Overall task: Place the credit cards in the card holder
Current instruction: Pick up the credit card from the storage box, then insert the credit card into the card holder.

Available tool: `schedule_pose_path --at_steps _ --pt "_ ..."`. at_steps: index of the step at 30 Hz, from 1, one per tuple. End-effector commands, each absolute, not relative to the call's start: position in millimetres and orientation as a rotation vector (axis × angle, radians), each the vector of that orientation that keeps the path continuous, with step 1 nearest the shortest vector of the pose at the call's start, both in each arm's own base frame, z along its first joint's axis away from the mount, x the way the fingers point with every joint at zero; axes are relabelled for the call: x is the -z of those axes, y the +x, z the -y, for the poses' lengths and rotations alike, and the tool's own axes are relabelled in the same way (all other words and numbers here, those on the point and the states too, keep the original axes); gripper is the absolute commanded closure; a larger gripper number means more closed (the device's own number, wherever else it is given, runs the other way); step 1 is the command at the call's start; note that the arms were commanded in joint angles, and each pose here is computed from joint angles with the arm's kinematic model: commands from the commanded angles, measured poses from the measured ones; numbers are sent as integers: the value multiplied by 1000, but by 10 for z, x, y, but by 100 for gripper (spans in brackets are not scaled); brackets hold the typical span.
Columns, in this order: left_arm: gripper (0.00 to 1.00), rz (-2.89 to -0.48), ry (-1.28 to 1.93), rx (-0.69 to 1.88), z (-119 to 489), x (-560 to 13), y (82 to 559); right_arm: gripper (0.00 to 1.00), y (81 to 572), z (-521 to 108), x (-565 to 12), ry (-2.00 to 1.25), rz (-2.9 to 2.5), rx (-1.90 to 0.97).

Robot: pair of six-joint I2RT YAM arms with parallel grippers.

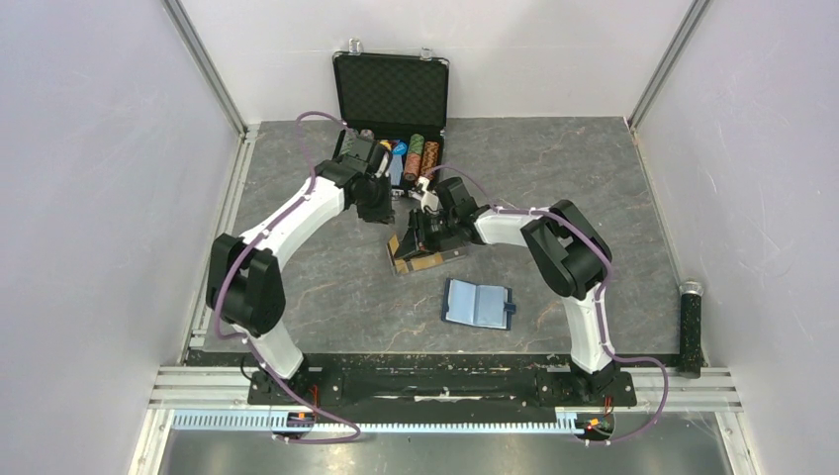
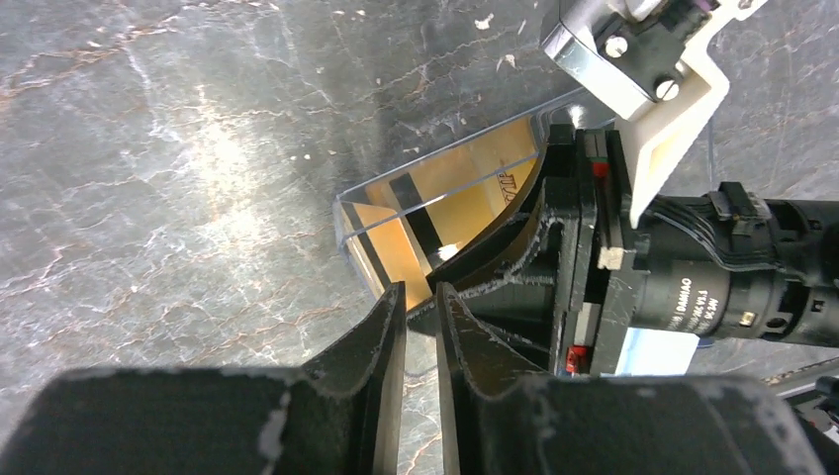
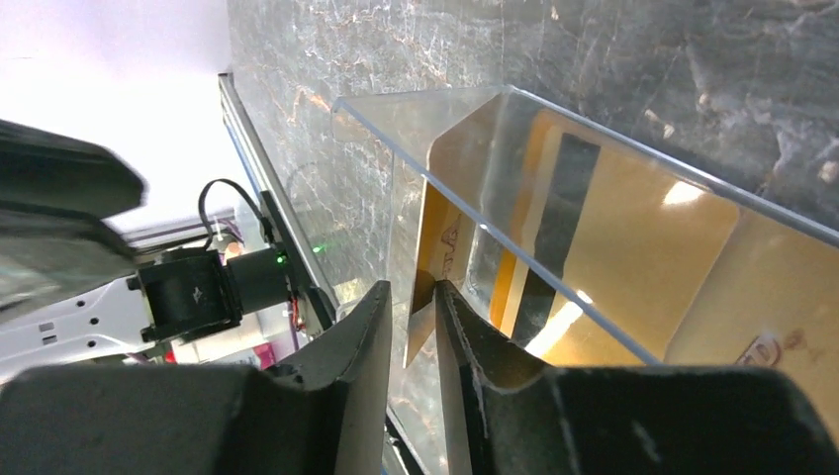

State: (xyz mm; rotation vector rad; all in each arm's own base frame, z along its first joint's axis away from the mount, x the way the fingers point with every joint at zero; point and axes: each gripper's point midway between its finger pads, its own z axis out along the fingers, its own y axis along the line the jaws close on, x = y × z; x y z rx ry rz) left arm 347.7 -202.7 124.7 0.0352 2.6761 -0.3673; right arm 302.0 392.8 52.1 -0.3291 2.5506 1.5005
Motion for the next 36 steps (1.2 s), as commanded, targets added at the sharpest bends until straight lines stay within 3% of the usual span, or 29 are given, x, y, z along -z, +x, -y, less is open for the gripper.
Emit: schedule_pose_path --at_steps 1,7,15,27,36 --pt "76 -2597 -59 450 1994 -1519 3519 80 3085 -3888 -356 -371 -2629 -1344" --pt "67 -2538 -79 540 1970 -1711 3472 99 3191 -3825 -501 -417 -2616 -1223" --pt "49 -2415 -91 734 2047 -2046 3390 100 3294 -3746 -1245 -464 -2466 -1176" --pt "47 -2293 -121 1079 2324 -2185 3126 100 3051 -3132 -1687 -332 -2400 -1213" --pt "45 -2283 -67 1343 2864 -2074 2797 100 2749 -2610 -1764 -127 -2326 -1380"
